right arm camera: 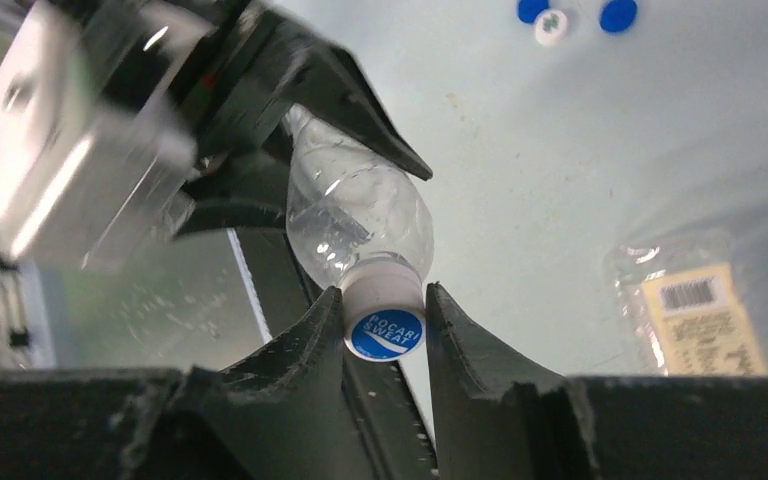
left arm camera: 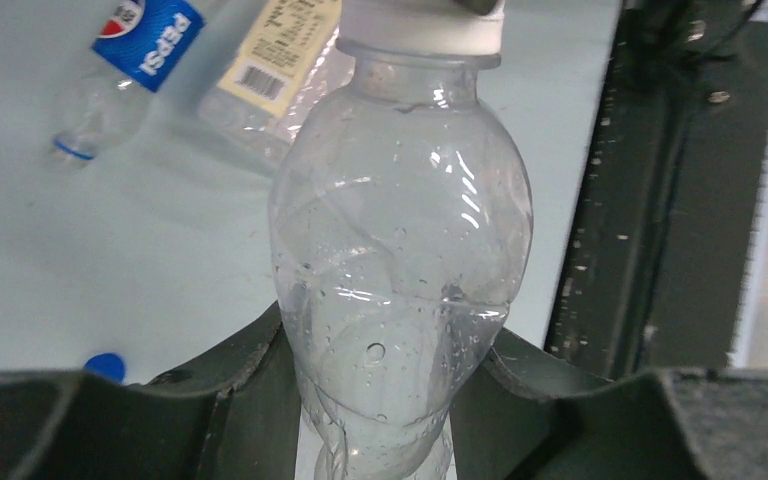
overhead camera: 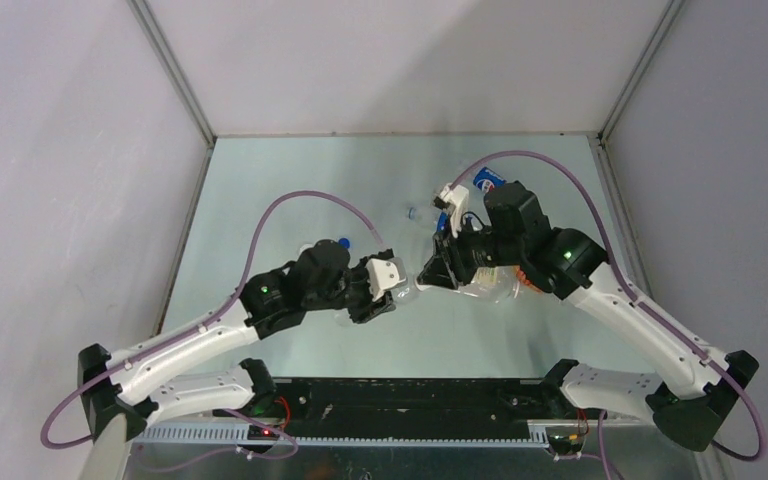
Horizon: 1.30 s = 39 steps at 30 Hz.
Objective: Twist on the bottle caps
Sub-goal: Screw the bottle cap onto the plastic bottle.
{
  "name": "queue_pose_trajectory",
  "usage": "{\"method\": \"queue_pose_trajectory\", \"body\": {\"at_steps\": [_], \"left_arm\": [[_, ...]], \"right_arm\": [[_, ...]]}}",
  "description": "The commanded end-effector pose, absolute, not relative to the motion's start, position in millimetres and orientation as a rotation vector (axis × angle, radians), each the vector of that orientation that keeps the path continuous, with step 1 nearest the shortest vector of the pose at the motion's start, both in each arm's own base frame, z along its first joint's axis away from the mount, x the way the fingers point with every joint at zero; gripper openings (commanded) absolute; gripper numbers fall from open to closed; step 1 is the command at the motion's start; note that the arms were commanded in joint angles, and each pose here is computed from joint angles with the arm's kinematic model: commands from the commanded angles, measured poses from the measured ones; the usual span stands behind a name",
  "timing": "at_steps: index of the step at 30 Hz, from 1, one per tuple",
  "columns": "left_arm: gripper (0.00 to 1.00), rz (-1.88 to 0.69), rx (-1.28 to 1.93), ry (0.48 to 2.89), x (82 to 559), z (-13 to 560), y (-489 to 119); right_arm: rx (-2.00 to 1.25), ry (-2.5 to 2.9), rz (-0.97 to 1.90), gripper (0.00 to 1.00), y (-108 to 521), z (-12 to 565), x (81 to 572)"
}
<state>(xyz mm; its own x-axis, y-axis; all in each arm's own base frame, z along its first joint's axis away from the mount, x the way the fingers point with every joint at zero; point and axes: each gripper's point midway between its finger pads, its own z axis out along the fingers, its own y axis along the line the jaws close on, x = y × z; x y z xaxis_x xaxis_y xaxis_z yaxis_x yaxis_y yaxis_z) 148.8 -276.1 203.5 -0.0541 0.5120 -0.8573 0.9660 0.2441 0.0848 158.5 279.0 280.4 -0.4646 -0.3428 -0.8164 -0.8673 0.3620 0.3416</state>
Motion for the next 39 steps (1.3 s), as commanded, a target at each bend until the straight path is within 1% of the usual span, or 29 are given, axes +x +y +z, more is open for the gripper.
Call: {"method": "queue_pose_trajectory", "body": {"at_steps": [1, 2, 4, 5, 6, 7, 10, 12, 14, 17, 21, 26, 28, 29, 30, 31, 32, 33, 34, 35, 36, 37, 38, 39], "left_arm": [[0.01, -0.553, 1.166, 1.433, 183, 271, -293], [0.01, -0.554, 1.153, 1.432, 183, 269, -293], [0.0, -0.558, 1.116, 1.441, 186, 266, -294], [0.0, -0.555, 1.103, 1.45, 187, 261, -292], [0.0, -0.572, 1.07, 1.439, 188, 266, -294], [0.0, -0.58, 1.053, 1.433, 189, 265, -296], [0.0, -0.617, 1.0, 1.4, 191, 276, -302], [0.0, -0.634, 0.99, 1.383, 192, 282, -307], [0.0, -0.656, 0.985, 1.371, 192, 285, -312], [0.0, -0.68, 0.982, 1.355, 190, 289, -316], [0.01, -0.719, 0.976, 1.352, 188, 290, -322], [0.01, -0.741, 0.966, 1.35, 188, 291, -326], [0.0, -0.747, 0.961, 1.353, 188, 289, -326], [0.0, -0.752, 0.959, 1.356, 188, 288, -327], [0.0, -0.756, 0.955, 1.354, 188, 288, -327], [0.0, -0.76, 0.951, 1.353, 188, 289, -328], [0.01, -0.765, 0.943, 1.349, 188, 289, -328], [0.03, -0.768, 0.928, 1.356, 189, 289, -328], [0.05, -0.773, 0.916, 1.357, 189, 290, -328], [0.12, -0.768, 0.903, 1.364, 191, 289, -327], [0.17, -0.773, 0.89, 1.368, 192, 289, -327], [0.28, -0.767, 0.874, 1.375, 194, 289, -326], [0.34, -0.765, 0.85, 1.388, 196, 287, -324], [0.46, -0.767, 0.84, 1.391, 196, 287, -323]], "right_arm": [[-0.588, 2.218, 1.069, 0.0, 283, 279, 177], [-0.558, 2.194, 1.056, 0.0, 280, 285, 180], [-0.5, 2.13, 1.042, 0.14, 274, 301, 186], [-0.481, 2.095, 1.037, 0.31, 271, 309, 189], [-0.463, 2.058, 1.02, 0.37, 266, 317, 191], [-0.462, 2.026, 1.013, 0.49, 265, 324, 192], [-0.452, 1.95, 0.99, 0.64, 259, 337, 193], [-0.433, 1.915, 0.993, 0.68, 258, 340, 195], [-0.412, 1.892, 1.005, 0.7, 259, 339, 196], [-0.387, 1.832, 1.04, 0.71, 265, 347, 199], [-0.374, 1.796, 1.065, 0.7, 273, 351, 201], [-0.376, 1.785, 1.045, 0.62, 279, 349, 205], [-0.377, 1.781, 1.041, 0.55, 280, 346, 207], [-0.378, 1.782, 1.04, 0.47, 280, 344, 207], [-0.374, 1.781, 1.039, 0.43, 280, 343, 208], [-0.373, 1.781, 1.039, 0.33, 281, 343, 209], [-0.373, 1.786, 1.037, 0.29, 282, 341, 209], [-0.376, 1.787, 1.037, 0.2, 282, 340, 209], [-0.381, 1.789, 1.036, 0.16, 283, 339, 209], [-0.39, 1.786, 1.031, 0.08, 283, 339, 209], [-0.395, 1.786, 1.028, 0.03, 282, 339, 209], [-0.404, 1.78, 1.019, 0.0, 282, 339, 209], [-0.411, 1.773, 1.015, 0.0, 281, 340, 209], [-0.427, 1.759, 1.0, 0.0, 278, 342, 210]]}}
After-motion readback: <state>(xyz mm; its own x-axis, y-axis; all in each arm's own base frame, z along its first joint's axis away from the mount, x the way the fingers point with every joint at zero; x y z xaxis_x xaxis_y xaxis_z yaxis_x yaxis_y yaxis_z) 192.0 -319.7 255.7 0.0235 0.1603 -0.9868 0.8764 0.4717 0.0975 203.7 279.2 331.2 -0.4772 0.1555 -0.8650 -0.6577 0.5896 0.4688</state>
